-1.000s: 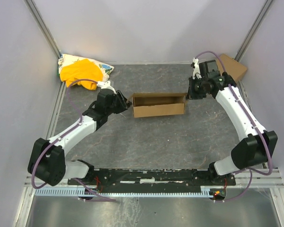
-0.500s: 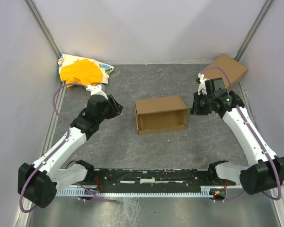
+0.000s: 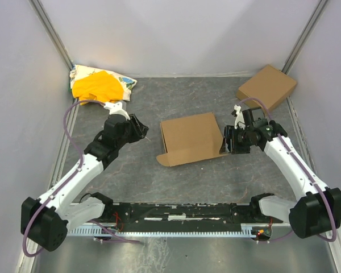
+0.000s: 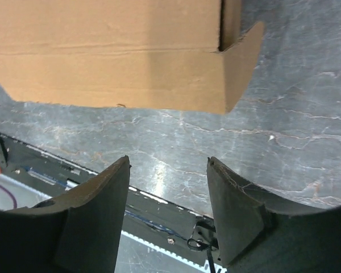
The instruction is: Fold the paper box
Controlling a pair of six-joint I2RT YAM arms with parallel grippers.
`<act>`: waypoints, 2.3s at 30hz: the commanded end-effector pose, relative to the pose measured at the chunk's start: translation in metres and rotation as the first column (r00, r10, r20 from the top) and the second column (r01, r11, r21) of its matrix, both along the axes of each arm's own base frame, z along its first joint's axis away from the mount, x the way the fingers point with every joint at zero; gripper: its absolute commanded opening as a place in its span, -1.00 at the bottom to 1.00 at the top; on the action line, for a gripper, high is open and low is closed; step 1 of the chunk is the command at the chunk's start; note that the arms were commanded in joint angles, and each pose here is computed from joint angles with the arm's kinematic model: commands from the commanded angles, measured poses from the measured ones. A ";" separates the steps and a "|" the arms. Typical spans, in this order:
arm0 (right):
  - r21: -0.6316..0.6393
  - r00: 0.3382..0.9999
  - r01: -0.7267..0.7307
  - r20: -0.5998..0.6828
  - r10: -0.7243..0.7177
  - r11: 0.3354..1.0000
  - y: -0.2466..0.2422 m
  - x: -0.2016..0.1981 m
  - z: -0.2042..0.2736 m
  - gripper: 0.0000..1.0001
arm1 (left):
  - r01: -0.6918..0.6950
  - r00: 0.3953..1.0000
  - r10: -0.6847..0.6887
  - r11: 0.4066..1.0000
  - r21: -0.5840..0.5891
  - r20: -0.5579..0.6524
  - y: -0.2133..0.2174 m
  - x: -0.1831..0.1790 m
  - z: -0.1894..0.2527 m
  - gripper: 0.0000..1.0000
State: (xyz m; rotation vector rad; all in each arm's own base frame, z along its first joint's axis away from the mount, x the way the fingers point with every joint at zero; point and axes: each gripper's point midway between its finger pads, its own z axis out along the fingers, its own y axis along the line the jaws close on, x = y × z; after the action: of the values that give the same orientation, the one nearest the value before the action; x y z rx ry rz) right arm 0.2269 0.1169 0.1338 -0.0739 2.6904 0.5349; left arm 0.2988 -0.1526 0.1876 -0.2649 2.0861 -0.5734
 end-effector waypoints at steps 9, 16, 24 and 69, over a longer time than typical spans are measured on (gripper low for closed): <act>0.036 0.980 0.057 0.189 -0.062 0.998 0.005 0.043 0.046 0.36 | 0.196 0.981 -0.196 0.981 -0.009 -0.003 -0.062 0.020 -0.012 -0.02; -0.004 0.991 0.063 0.120 -0.062 0.998 0.017 0.118 0.015 0.39 | 0.204 0.977 -0.202 0.979 0.019 -0.070 -0.065 0.021 -0.042 0.00; 0.015 0.992 0.072 0.101 -0.074 0.997 0.021 0.154 0.002 0.66 | 0.226 0.969 -0.224 0.974 0.005 -0.103 -0.074 0.026 -0.064 0.01; -0.014 0.989 0.041 0.145 -0.039 0.999 0.054 0.220 -0.022 0.98 | 0.181 0.983 -0.182 0.957 0.228 -0.016 -0.079 0.174 -0.013 0.18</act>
State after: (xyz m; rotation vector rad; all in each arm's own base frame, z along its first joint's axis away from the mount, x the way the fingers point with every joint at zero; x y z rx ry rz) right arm 0.4492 0.1692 0.0666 -0.0261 2.6667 0.4815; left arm 0.4764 -0.2415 0.0986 0.0183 2.3298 -0.3904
